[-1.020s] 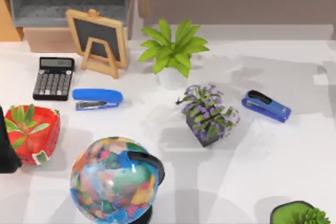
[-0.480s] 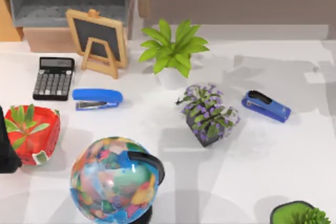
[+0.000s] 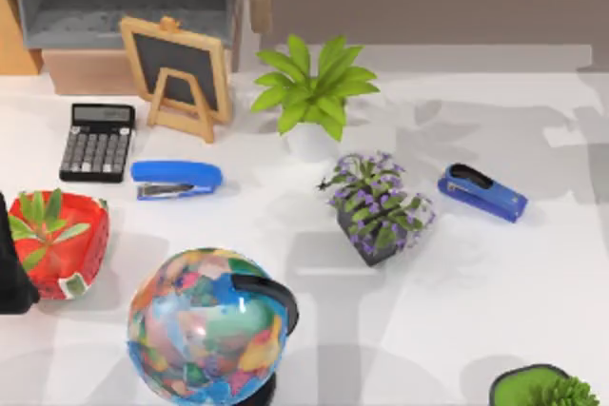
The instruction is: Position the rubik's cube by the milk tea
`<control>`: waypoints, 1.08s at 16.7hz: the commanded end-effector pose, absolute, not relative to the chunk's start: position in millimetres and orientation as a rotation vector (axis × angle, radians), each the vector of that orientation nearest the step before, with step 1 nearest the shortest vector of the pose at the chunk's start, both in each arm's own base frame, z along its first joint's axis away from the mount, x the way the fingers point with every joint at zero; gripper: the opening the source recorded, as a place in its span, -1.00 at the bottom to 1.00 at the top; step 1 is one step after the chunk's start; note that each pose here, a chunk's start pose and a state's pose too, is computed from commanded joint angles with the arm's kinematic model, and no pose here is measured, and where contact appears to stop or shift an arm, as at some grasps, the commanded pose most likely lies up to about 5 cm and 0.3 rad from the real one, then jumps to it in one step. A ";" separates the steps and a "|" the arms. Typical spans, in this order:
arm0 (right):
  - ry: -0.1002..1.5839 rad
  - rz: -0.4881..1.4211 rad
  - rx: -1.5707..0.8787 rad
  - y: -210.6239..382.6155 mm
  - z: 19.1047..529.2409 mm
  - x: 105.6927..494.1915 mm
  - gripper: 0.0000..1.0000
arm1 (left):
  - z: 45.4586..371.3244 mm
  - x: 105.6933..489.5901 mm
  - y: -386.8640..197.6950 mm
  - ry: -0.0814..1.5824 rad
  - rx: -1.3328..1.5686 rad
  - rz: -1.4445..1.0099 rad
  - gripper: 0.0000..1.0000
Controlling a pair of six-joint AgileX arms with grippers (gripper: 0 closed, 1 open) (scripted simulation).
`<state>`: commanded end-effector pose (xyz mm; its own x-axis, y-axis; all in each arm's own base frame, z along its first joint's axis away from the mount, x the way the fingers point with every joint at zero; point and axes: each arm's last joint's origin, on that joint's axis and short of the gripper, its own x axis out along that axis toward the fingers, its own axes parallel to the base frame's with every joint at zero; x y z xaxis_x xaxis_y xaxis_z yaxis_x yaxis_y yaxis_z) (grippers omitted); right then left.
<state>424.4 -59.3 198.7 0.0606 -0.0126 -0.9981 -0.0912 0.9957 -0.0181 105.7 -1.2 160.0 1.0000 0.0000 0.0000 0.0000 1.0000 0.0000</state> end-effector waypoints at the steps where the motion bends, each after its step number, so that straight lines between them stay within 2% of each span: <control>1: 1.510 0.054 -0.075 -60.0 198.0 424.2 -1.00 | 160.0 105.7 -1.2 0.000 0.000 0.000 1.00; 12: 1.577 0.006 0.007 -72.2 174.1 420.2 -1.00 | 160.0 105.7 -1.2 0.000 0.000 0.000 1.00; 18: 1.577 0.006 0.007 -72.2 174.1 420.2 -0.10 | 160.0 105.7 -1.2 0.000 0.000 0.000 1.00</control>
<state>420.2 -72.2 174.1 -0.0061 0.0079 -1.0000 0.0007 1.0000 0.0079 105.7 -1.2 160.0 1.0000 0.0000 0.0000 0.0000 1.0000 0.0000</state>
